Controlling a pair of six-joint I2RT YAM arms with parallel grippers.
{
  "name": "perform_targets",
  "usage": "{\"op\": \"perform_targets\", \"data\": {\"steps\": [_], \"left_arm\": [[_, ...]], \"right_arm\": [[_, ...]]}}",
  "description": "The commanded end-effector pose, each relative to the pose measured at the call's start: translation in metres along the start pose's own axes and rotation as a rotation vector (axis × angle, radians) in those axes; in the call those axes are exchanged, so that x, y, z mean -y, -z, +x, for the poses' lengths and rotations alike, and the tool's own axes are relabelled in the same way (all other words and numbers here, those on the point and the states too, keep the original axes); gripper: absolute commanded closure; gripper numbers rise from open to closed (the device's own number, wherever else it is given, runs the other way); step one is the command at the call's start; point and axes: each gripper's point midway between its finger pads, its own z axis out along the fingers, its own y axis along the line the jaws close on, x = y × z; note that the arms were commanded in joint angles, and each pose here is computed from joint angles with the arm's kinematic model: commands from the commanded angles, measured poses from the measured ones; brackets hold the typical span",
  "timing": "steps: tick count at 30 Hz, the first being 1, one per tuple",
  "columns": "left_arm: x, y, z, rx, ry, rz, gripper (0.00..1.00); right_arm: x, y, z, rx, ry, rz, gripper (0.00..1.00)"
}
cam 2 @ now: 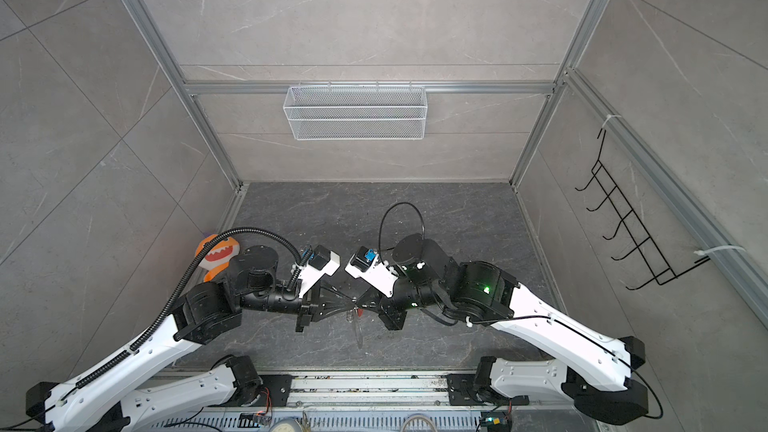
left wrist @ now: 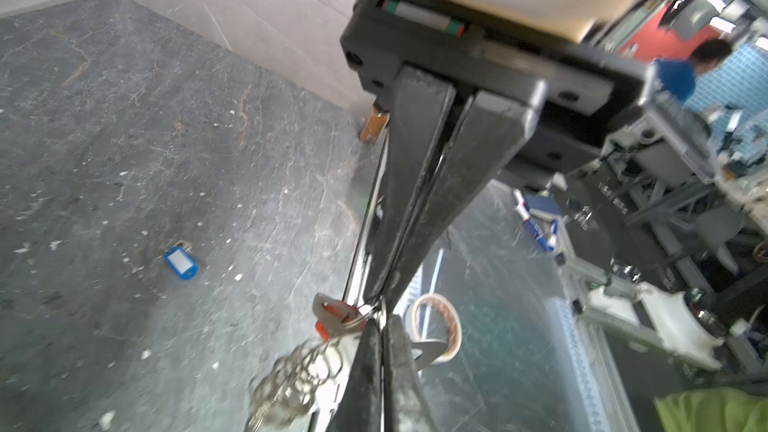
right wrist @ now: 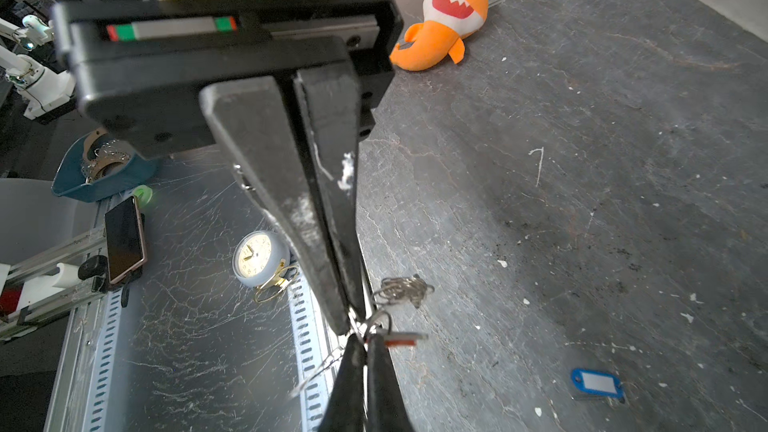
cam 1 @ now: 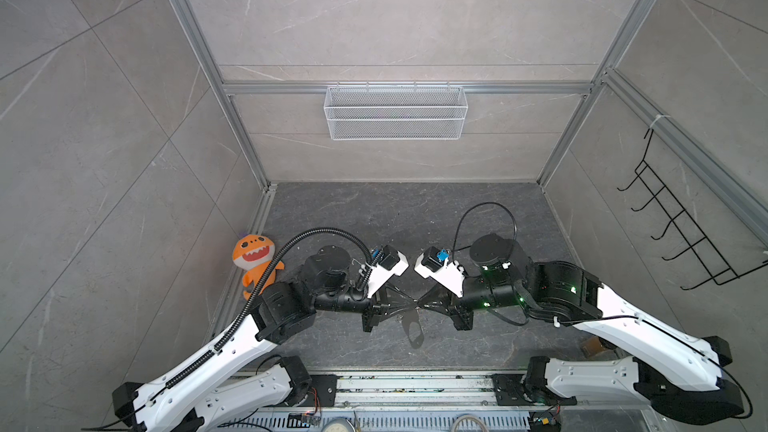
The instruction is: Remove the keys from the keyring
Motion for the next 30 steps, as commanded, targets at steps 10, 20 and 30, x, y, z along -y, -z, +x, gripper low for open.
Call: {"op": "perform_targets", "data": {"steps": [10,20,30], "left_arm": [[0.009,0.021,-0.031,0.201,-0.139,-0.035,1.0],[0.026,0.049,-0.048,0.457,-0.264,-0.015,1.0],[0.034,0.048,-0.054,0.491,-0.284,0.036,1.0]], "right_arm": [[-0.007,0.018,-0.032,0.162,0.046,-0.003,0.68],[0.004,0.033,-0.03,0.389,0.095,0.069,0.52],[-0.001,0.01,-0.03,0.471,0.116,-0.007,0.48]]}}
